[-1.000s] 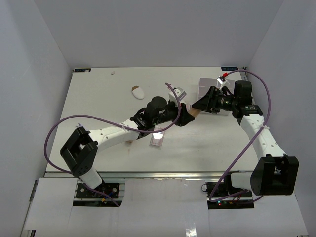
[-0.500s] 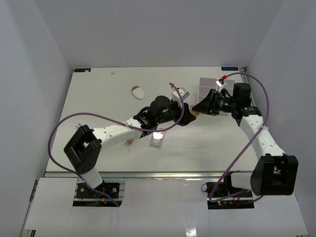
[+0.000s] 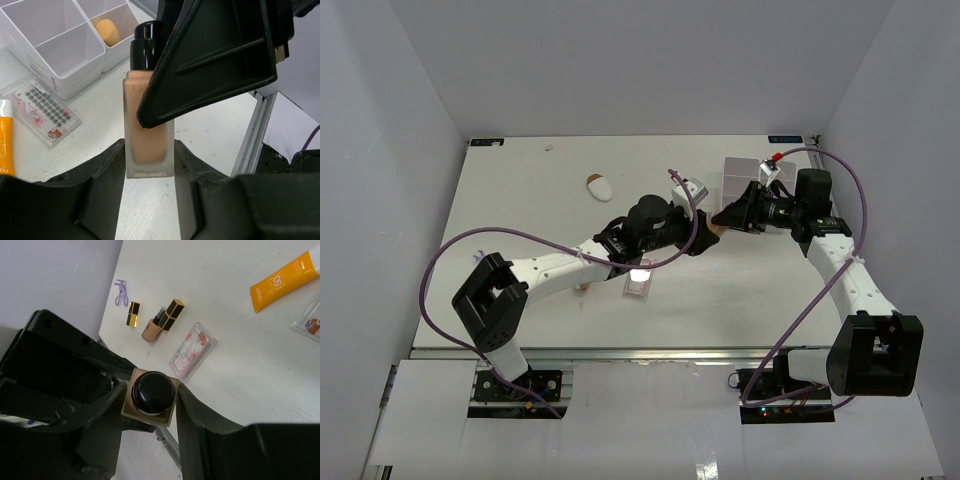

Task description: Organize the makeup

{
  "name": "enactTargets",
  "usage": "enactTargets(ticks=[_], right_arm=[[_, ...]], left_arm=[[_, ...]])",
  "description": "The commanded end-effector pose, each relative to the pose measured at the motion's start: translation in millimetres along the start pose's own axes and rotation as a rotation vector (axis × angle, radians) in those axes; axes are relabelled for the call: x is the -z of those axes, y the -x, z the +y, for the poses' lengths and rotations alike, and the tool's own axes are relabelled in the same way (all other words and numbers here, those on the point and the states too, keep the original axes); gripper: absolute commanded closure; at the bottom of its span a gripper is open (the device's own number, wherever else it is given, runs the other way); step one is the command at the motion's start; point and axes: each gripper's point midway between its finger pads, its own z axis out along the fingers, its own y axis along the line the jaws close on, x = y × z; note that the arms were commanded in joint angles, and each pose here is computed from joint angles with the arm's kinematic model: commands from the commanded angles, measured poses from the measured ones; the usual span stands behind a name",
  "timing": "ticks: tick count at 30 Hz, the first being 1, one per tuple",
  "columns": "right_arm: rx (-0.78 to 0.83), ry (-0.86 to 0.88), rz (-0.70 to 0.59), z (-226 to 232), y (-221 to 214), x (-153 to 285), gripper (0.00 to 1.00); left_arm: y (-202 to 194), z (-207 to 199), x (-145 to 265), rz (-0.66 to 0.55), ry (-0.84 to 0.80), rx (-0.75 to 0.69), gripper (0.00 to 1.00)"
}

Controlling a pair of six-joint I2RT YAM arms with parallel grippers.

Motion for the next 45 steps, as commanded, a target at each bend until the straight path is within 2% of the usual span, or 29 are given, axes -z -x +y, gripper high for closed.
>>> enactTargets(ticks=[1,3,9,14,19,23,27,35,45], right_arm=[[0.17,0.087,-0.032,19,11,9,0.89],[0.227,0.06,-0.061,11,21,17,0.9],[0.353,-0.029,-0.093,-10,37,27,0.92],[0.44,-0.158,-0.135,-36,53,37,0.92],[0.599,-0.442,-0.226,-72,91,58,0.92],[0.646,-0.588,-0.321,-93,119,71,0.92],[0.662,-0.672,-0.379,-108,144,76,0.92],[0.658,-0.784,-0.413,-144,178,75,0.92],[0.662,-0.899,-0.5,-172,202,82,0.91]], left_arm=[[36,-9,8,-0.097,-0.008,0.007,0.33],[42,-8,12,-0.111,0.007,0.005,0.19],[60,-1,42,-0.135,0.092,-0.036,0.02],[55,6,79,-0.081,0.162,-0.1,0.02],[33,19,132,-0.005,0.254,-0.171,0.02],[8,33,171,0.024,0.324,-0.201,0.02],[-11,44,192,0.021,0.371,-0.212,0.02],[-14,51,216,-0.017,0.431,-0.216,0.02],[-16,55,216,-0.01,0.448,-0.214,0.02]])
